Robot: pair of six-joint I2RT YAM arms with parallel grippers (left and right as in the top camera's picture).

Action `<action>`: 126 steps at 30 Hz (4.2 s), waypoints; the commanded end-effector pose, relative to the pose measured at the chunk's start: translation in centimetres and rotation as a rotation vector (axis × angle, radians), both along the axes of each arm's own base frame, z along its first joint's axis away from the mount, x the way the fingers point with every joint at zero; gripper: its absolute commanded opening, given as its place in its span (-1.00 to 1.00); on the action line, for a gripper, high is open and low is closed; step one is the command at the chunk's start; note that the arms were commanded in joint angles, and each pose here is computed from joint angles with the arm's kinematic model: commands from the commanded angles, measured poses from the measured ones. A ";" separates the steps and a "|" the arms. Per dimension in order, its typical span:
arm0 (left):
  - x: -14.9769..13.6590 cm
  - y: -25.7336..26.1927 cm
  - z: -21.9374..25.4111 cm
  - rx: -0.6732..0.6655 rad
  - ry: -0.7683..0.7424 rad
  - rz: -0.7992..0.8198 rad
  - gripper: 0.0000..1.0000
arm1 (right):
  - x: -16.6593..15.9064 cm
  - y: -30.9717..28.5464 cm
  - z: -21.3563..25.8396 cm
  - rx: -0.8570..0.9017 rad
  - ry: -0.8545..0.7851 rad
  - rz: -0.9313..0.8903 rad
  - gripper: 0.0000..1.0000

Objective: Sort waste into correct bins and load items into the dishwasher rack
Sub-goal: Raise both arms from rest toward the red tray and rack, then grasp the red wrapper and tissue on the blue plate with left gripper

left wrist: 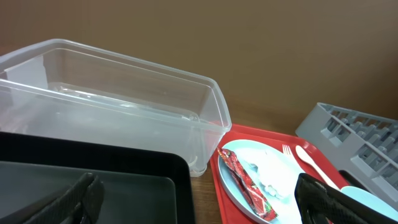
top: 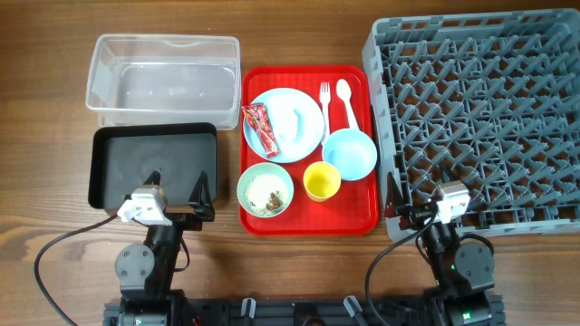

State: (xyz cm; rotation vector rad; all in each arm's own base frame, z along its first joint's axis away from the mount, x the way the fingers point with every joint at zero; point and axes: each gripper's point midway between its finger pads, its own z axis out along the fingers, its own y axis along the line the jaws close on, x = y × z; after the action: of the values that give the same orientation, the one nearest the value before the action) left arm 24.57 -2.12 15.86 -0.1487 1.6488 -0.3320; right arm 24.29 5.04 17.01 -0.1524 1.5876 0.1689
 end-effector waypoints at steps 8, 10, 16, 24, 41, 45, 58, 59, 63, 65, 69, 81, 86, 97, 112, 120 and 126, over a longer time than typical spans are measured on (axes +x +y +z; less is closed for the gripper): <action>0.1 0.4 -0.4 0.014 0.010 0.019 0.99 | 0.1 -0.6 0.2 -0.169 -0.034 -0.032 0.99; 0.1 0.4 -0.4 0.013 0.010 0.018 0.99 | 0.0 0.0 0.0 -0.163 -0.030 0.003 1.00; 0.0 0.4 -0.5 -0.097 0.033 0.029 1.00 | -0.2 0.1 1.4 0.021 -0.014 0.009 0.99; 0.7 0.2 1.3 -0.100 0.333 0.032 0.99 | 1.2 0.2 5.7 0.037 0.166 -0.009 1.00; 4.9 -2.1 4.0 -0.152 0.734 -0.084 0.90 | 5.4 3.8 6.0 0.122 0.628 0.089 0.99; 8.5 -5.7 5.3 -0.100 0.721 -0.183 0.87 | 5.3 0.5 4.5 0.161 0.682 -0.140 0.99; 16.7 -20.1 0.0 0.043 0.720 -0.433 0.99 | 2.2 -8.9 4.5 0.211 0.832 -0.480 0.99; 16.8 -20.1 -0.6 0.039 0.732 -0.428 0.99 | 2.2 -9.5 4.1 0.221 0.852 -0.476 0.99; 17.2 -20.3 -2.7 0.038 0.769 -0.422 0.99 | 3.0 -9.4 2.1 0.182 0.937 -0.345 0.99; 17.5 -20.4 -3.7 0.024 0.789 -0.410 0.99 | 3.2 -9.5 1.3 0.166 0.966 -0.335 0.99; 18.0 -20.9 -6.4 -0.012 0.837 -0.386 0.94 | 3.5 -9.5 0.7 0.170 0.989 -0.332 1.00; 17.4 -21.9 -12.4 0.027 0.939 -0.387 0.19 | 3.5 -9.5 0.7 0.170 0.989 -0.332 0.99; 17.1 -21.1 -13.1 0.053 0.964 -0.349 -0.30 | 3.5 -9.5 0.7 0.170 0.989 -0.332 0.99; 17.3 -21.7 -10.0 0.043 0.900 -0.370 -0.92 | 3.5 -9.5 0.7 0.172 0.990 -0.333 1.00; 23.5 -4.1 -0.2 -0.064 0.657 0.063 -0.63 | 3.5 -9.5 0.7 0.172 0.990 -0.333 1.00; 21.9 -8.1 -1.0 -0.086 0.721 -0.079 0.31 | 3.5 -9.5 0.7 0.172 0.990 -0.333 0.99; 16.1 -17.7 -3.2 0.028 0.856 -0.287 0.36 | 3.5 -9.5 0.7 0.172 0.990 -0.333 1.00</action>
State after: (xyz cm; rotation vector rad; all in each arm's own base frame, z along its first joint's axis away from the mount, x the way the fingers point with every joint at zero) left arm 42.83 -16.55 13.10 -0.1268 2.4811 -0.4775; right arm 27.40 -4.54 17.17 0.4204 2.5462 0.1055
